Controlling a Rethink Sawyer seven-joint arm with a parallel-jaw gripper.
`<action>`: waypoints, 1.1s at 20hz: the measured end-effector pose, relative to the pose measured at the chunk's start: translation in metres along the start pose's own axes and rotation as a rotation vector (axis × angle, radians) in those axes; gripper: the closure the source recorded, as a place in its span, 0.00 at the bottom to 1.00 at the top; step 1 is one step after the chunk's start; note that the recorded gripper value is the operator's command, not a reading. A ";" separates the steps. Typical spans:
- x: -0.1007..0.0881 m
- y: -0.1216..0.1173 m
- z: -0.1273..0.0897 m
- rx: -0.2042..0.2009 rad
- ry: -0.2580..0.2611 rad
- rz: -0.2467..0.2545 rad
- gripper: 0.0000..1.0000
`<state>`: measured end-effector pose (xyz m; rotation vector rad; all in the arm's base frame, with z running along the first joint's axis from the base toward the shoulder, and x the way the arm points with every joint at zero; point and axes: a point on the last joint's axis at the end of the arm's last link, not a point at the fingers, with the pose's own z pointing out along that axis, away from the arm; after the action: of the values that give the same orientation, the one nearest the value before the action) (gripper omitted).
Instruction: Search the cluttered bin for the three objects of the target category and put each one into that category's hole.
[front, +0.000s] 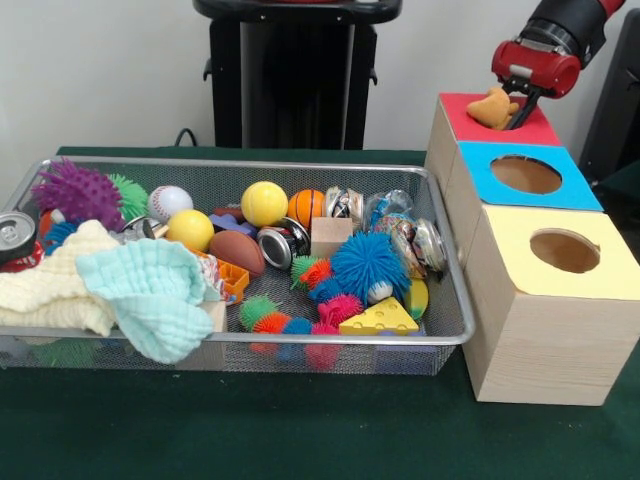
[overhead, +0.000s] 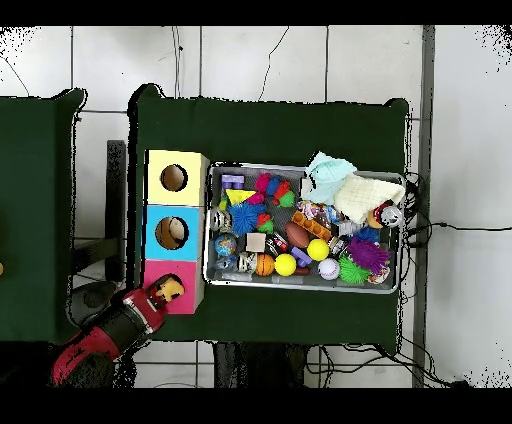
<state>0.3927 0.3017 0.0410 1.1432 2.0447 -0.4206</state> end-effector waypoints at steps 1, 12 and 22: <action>0.000 0.000 -0.001 -0.002 0.001 -0.001 0.00; -0.011 0.002 -0.009 -0.006 0.023 -0.008 0.00; -0.013 0.001 -0.004 0.006 0.040 -0.014 0.00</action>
<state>0.3959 0.2966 0.0533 1.1499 2.0885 -0.4142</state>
